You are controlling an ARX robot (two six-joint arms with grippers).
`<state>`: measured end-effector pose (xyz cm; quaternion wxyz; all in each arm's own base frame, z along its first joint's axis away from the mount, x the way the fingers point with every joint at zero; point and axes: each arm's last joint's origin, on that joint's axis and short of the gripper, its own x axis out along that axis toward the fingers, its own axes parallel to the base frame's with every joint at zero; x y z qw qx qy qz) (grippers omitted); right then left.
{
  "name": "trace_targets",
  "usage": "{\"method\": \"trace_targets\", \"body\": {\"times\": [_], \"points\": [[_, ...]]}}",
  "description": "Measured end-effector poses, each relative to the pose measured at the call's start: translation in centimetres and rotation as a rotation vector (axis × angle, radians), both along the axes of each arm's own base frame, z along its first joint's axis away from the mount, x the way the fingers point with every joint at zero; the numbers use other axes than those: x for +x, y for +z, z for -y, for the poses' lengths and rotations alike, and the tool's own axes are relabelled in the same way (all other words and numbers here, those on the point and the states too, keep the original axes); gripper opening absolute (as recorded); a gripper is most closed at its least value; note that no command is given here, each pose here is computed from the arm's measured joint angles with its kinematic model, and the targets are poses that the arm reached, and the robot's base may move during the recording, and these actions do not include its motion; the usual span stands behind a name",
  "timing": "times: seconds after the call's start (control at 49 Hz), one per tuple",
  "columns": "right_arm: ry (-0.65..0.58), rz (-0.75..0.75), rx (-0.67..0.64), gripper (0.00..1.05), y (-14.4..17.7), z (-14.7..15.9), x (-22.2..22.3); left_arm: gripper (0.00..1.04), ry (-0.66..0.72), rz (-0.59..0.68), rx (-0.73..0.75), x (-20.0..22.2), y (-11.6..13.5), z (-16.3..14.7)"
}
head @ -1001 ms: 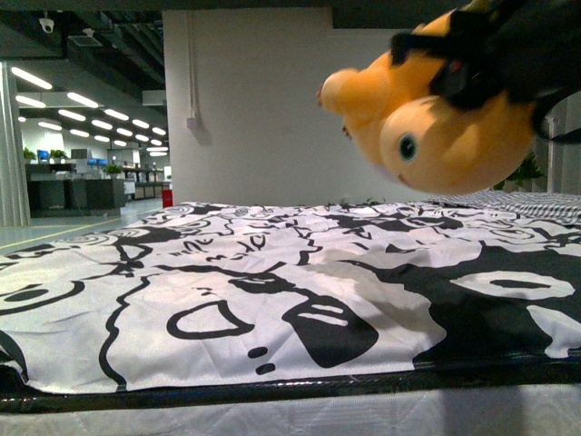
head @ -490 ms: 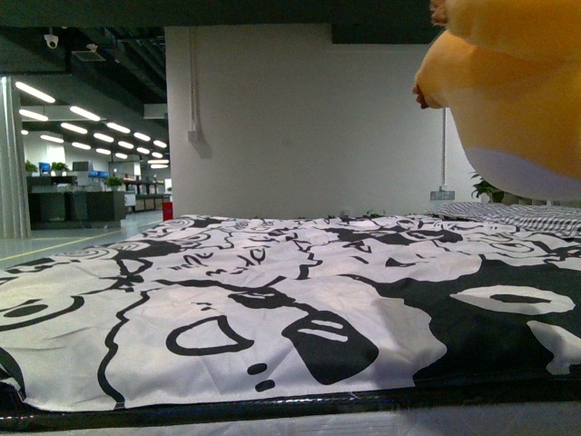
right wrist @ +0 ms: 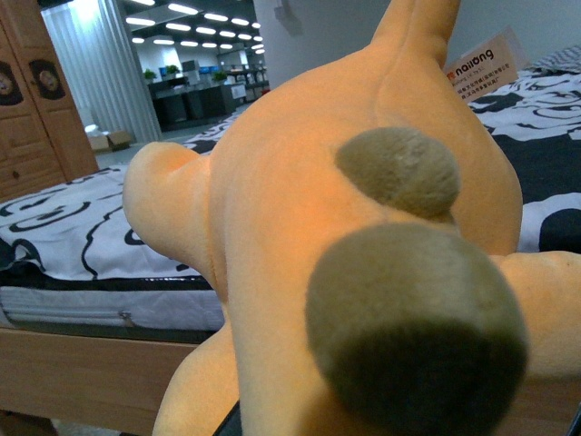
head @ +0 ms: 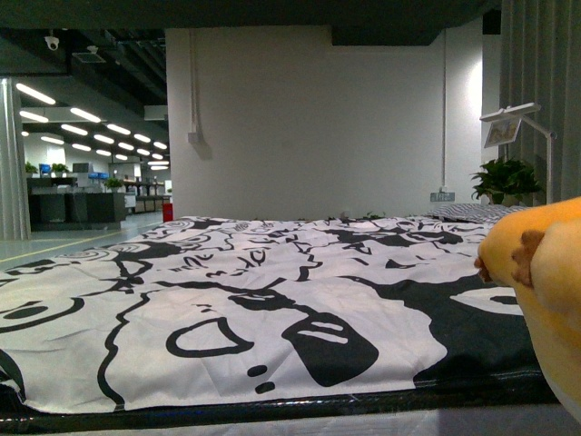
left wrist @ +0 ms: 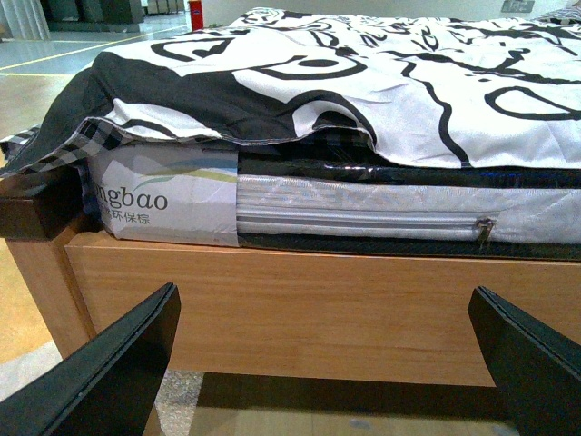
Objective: Put away toys
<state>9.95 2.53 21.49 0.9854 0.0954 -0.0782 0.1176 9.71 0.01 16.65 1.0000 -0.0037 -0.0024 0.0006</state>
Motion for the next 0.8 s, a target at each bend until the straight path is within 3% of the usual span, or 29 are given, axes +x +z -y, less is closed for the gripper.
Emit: {"method": "trace_targets", "body": {"times": [0.49, 0.797], "points": [[-0.099, -0.042, -0.075, 0.08, -3.5, 1.3, -0.1, 0.99, 0.0, 0.0, 0.0, 0.0, 0.0, 0.0], [-0.101, -0.039, -0.077, 0.08, -3.5, 1.4, -0.1, 0.99, 0.004, 0.0, 0.0, 0.0, 0.0, 0.0]]}}
